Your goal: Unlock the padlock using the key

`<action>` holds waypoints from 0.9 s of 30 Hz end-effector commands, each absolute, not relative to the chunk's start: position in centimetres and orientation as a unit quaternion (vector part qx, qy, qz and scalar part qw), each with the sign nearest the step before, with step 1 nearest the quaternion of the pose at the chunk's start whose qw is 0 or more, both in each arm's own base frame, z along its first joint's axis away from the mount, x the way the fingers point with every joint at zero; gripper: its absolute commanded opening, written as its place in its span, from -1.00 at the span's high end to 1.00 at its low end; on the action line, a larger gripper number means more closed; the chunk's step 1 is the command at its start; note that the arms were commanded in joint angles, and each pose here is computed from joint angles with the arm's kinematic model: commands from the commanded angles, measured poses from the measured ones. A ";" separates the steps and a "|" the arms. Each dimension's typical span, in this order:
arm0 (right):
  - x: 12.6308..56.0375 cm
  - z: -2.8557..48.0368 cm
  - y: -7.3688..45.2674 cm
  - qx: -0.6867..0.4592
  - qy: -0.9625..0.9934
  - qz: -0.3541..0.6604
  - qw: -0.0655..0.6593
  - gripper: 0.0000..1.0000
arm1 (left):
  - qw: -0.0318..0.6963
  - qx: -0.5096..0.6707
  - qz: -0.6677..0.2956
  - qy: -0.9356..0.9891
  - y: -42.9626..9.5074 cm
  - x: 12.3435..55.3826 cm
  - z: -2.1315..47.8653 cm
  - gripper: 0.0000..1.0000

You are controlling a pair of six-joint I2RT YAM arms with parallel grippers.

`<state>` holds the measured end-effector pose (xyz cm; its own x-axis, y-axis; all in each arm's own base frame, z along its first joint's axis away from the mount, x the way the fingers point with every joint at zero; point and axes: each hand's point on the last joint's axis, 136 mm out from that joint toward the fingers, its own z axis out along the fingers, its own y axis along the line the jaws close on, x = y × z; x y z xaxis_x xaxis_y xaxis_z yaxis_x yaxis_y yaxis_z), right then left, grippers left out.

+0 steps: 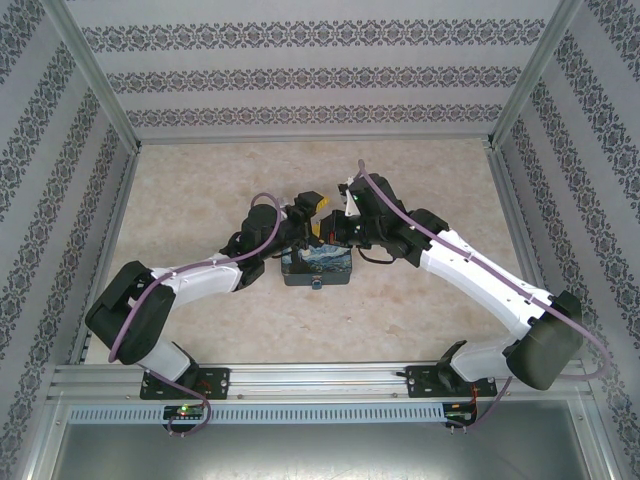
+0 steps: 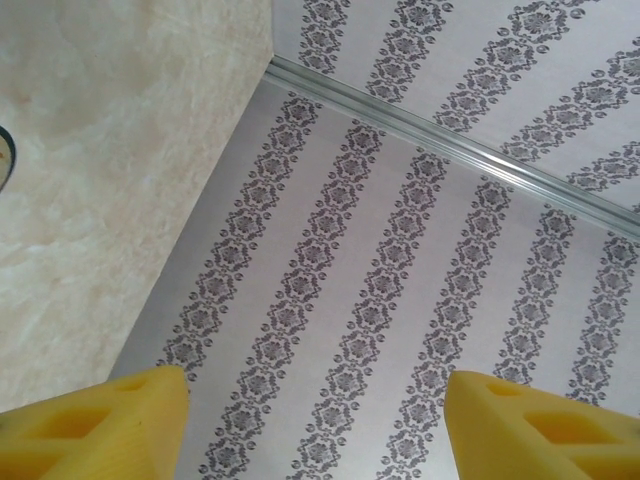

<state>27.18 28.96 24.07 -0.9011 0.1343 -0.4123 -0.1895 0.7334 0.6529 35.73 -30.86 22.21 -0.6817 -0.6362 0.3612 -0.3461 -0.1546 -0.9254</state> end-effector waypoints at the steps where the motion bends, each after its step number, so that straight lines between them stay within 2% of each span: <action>1: 27.8 23.9 28.4 0.001 0.902 0.367 0.228 1.00 | 0.120 -0.379 -0.683 0.613 -31.1 36.0 24.1 -0.29; 9: 27.9 22.9 27.1 0.017 0.904 0.364 0.225 1.00 | 0.123 -0.381 -0.681 0.613 -30.9 36.0 23.7 -0.04; 17: 28.1 23.1 26.7 0.023 0.902 0.366 0.229 1.00 | 0.124 -0.381 -0.676 0.618 -30.9 36.0 23.2 0.04; 27: 28.1 23.0 26.8 0.025 0.900 0.371 0.227 1.00 | 0.124 -0.381 -0.670 0.625 -31.0 35.9 22.8 0.28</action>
